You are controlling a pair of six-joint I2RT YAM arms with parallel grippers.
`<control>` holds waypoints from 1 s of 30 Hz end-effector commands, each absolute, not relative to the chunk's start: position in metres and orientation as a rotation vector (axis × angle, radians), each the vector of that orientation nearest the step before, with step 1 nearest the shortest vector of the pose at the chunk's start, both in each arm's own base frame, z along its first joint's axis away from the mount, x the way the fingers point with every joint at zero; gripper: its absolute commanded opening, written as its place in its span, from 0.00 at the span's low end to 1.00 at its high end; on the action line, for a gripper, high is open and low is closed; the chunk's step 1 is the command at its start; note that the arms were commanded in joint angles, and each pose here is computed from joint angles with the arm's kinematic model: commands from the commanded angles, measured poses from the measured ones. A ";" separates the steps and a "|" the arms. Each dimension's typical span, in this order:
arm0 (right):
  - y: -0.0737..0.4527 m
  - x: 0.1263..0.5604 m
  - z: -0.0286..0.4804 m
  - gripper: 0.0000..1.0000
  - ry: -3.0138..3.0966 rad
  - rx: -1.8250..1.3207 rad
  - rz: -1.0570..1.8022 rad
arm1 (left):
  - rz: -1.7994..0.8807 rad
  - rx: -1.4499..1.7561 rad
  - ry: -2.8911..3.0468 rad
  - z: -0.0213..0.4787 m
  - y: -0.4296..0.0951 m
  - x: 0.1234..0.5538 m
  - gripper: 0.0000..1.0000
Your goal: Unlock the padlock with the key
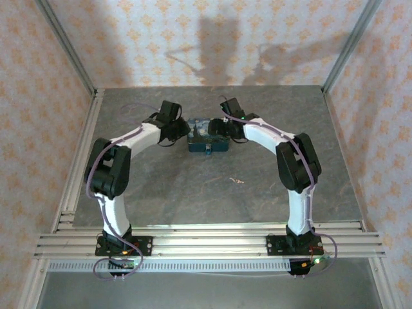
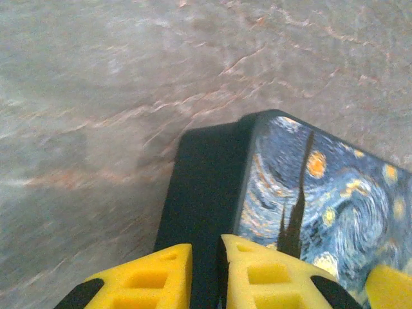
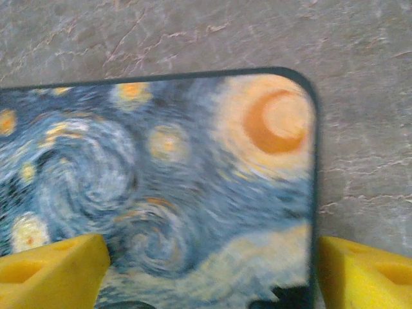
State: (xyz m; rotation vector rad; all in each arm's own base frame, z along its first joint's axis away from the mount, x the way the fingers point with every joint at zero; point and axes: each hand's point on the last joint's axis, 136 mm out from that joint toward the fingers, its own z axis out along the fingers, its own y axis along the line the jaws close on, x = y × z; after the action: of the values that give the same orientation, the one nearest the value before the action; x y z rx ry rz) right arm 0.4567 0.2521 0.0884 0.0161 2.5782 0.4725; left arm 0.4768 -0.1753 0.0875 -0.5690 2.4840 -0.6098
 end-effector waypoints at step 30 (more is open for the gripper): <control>0.261 0.512 0.192 0.89 2.553 -0.042 0.407 | -0.216 -0.516 2.594 0.091 -0.148 0.487 0.37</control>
State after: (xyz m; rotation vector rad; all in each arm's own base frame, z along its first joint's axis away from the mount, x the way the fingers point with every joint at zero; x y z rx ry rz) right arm 0.5333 0.2584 0.1306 0.0635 2.6128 0.4484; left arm 0.5150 -0.1575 0.0911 -0.5696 2.5042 -0.3292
